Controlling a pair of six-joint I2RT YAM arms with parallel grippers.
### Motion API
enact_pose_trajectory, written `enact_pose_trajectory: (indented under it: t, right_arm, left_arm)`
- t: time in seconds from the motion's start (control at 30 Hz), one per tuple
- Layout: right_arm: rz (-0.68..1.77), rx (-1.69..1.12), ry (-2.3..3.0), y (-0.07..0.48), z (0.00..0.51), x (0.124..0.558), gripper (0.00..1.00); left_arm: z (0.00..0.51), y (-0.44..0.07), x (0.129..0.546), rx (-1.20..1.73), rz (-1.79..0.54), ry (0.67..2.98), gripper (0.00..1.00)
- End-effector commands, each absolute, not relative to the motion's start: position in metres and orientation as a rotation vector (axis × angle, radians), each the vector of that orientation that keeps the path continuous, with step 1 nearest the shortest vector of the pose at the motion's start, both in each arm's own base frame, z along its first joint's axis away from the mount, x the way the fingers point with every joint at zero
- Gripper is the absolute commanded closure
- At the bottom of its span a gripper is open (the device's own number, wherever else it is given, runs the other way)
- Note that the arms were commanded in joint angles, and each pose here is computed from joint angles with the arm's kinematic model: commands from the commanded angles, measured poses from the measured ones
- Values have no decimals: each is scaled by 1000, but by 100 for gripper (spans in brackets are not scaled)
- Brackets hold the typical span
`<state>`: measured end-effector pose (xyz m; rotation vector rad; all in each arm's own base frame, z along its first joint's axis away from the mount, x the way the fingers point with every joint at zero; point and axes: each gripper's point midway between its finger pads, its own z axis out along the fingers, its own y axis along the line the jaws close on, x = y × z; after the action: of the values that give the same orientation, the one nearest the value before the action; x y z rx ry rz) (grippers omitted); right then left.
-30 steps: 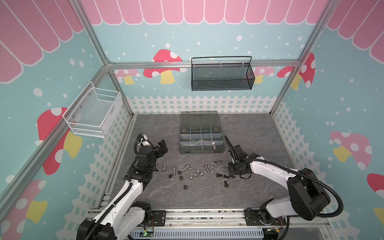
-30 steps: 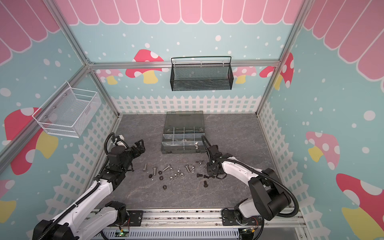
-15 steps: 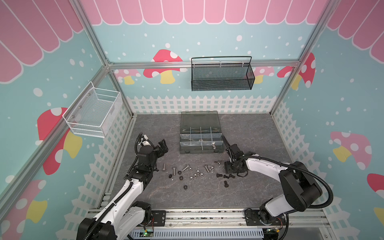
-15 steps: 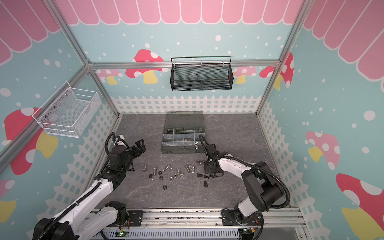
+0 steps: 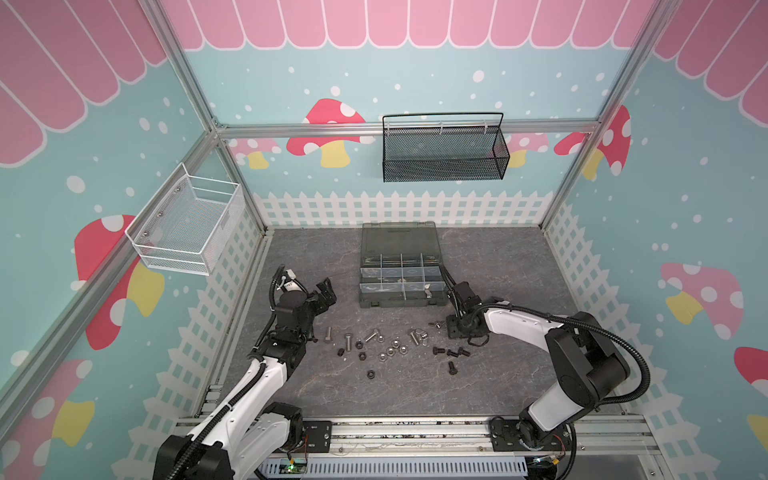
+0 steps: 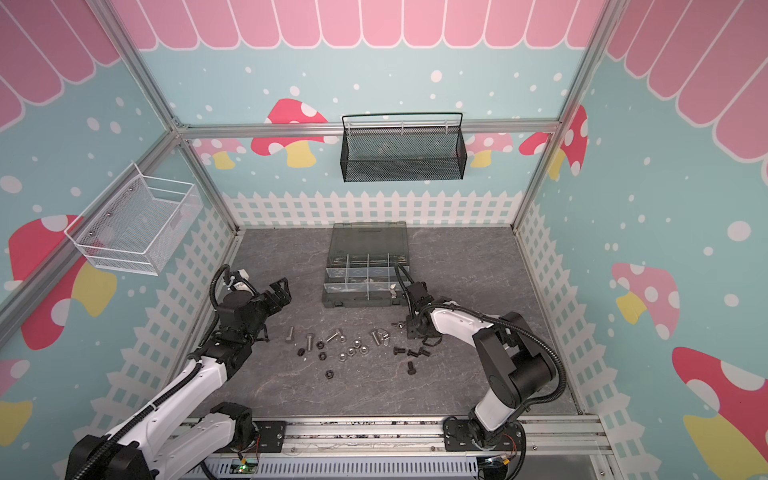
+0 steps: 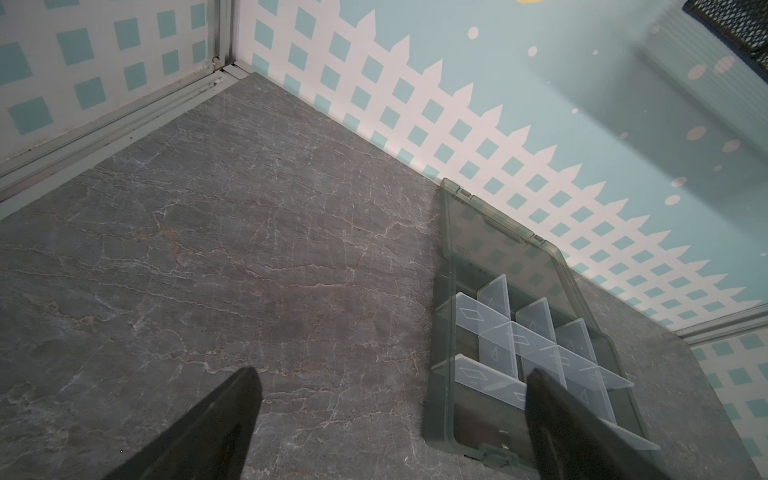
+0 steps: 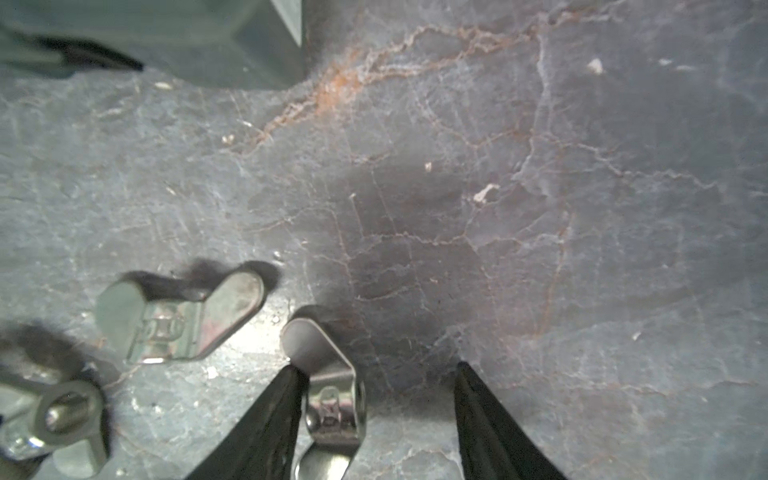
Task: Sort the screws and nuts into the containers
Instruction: 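Lower the right gripper and grasp another silver wing nut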
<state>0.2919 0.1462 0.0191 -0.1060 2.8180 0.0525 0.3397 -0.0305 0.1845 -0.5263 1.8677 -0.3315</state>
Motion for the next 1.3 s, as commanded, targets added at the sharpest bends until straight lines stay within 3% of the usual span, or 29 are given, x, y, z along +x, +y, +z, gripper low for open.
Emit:
enact_pose_trajectory:
  t: [0.0,0.8,1.27]
  right_arm:
    - [45,-109,2842,148,13,291,44]
    - [134,-66,2897,151,12,267,71]
    - [178,-119,2837,163,26,281,98]
  left_arm:
    - [198,-34,344,-529,-363,1837,0]
    - [198,-30,341,-537,-346,1828,0]
    - [196,-30,341,-540,-344,1835,0]
